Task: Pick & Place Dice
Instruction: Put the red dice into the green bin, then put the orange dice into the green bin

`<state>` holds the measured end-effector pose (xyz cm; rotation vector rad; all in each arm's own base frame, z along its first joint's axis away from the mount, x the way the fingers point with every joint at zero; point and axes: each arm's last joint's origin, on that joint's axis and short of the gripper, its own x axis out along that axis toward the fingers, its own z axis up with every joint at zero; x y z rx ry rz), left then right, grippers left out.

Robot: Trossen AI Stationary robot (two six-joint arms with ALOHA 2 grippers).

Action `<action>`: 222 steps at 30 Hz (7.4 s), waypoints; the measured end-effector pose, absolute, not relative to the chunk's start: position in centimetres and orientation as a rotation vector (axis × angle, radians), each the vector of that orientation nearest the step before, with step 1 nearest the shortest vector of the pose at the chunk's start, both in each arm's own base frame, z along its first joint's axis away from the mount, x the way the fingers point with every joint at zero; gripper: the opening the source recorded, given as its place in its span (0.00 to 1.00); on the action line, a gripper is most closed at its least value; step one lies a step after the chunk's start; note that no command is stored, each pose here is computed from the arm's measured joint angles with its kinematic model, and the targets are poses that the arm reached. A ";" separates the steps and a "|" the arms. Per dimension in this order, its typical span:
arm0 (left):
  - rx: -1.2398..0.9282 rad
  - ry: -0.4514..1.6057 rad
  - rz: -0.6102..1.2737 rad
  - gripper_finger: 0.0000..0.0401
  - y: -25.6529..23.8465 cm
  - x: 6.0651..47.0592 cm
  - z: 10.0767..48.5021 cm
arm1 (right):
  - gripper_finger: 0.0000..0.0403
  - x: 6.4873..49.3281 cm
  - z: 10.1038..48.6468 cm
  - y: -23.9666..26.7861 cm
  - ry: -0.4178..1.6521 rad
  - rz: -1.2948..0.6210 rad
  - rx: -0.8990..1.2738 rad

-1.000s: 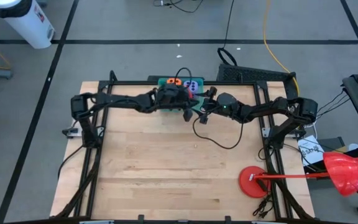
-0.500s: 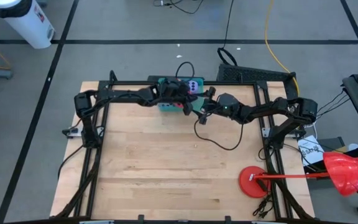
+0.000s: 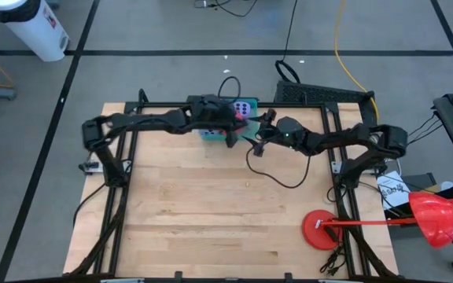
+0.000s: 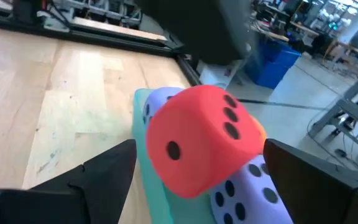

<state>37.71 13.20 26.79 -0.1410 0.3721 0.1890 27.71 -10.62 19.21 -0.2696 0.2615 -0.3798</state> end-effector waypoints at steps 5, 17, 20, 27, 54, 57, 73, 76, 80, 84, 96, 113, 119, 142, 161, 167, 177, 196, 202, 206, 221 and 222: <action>-0.020 0.325 0.145 0.00 9.2 33.3 30.8 | 0.84 25.4 20.5 -10.2 0.268 -0.388 -0.222; -0.049 0.165 0.129 0.00 3.4 19.6 28.0 | 0.84 19.8 19.9 -8.7 0.155 -0.068 -0.009; -0.059 0.164 0.128 0.00 2.4 17.8 26.3 | 0.84 19.4 18.9 -8.5 0.180 -0.021 0.009; -0.081 0.149 0.194 0.00 0.9 15.7 22.1 | 0.84 18.0 16.4 -7.9 0.218 -0.117 0.054; -0.074 -0.019 0.115 0.06 0.1 14.8 19.2 | 0.60 23.7 9.9 -9.0 0.546 -0.257 0.125; -0.073 -0.016 0.114 0.06 0.1 14.8 19.2 | 0.60 24.5 9.7 -9.1 0.554 -0.254 0.110; -0.074 -0.008 0.086 0.06 0.0 14.8 19.1 | 0.33 24.9 9.3 -9.2 0.572 -0.240 0.085; -0.075 -0.008 0.086 0.06 0.0 14.8 19.1 | 0.28 24.8 9.3 -9.2 0.580 -0.240 0.085; -0.076 -0.008 0.086 0.06 0.0 14.8 19.1 | 0.22 24.8 9.2 -9.2 0.586 -0.236 0.075; -0.077 -0.009 0.086 0.06 0.0 14.8 19.2 | 0.17 24.8 9.2 -9.2 0.585 -0.237 0.074; -0.082 -0.010 0.086 0.06 0.0 14.8 19.2 | 0.14 24.8 9.3 -9.2 0.579 -0.237 0.072; -0.088 -0.014 0.086 0.06 0.0 14.9 19.2 | 0.13 25.4 17.3 -10.4 0.305 -0.347 0.010; -0.085 -0.031 0.086 0.06 0.0 14.8 19.4 | 0.13 26.3 18.3 -13.6 0.456 -0.452 0.008; -0.266 -0.005 0.212 0.05 0.4 15.1 19.6 | 0.68 27.3 18.1 -12.6 0.510 -0.472 -0.224; -0.167 0.150 0.295 0.01 3.8 27.7 27.9 | 0.63 27.7 19.1 -12.2 0.479 -0.473 -0.442; -0.206 0.215 0.330 0.00 7.3 31.6 27.2 | 0.63 27.7 19.1 -12.2 0.481 -0.471 -0.453; -0.285 0.296 0.343 0.00 11.7 36.5 24.4 | 0.63 27.8 19.5 -12.2 0.432 -0.479 -0.459; -0.300 0.440 0.362 0.00 15.0 40.7 22.7 | 0.63 27.8 19.8 -12.4 0.423 -0.537 -0.467; -0.313 0.460 0.355 0.00 15.1 40.5 22.6 | 0.63 27.9 19.7 -12.1 0.437 -0.524 -0.502; -0.269 0.465 0.339 0.00 14.9 40.6 22.7 | 0.63 27.9 19.7 -12.0 0.437 -0.525 -0.490; 0.074 0.310 0.215 0.00 4.2 31.1 35.6 | 0.63 25.4 22.6 -10.5 0.393 -0.318 -0.211; 0.078 0.295 0.196 0.00 3.3 30.1 35.5 | 0.63 25.2 22.8 -10.2 0.382 -0.261 -0.181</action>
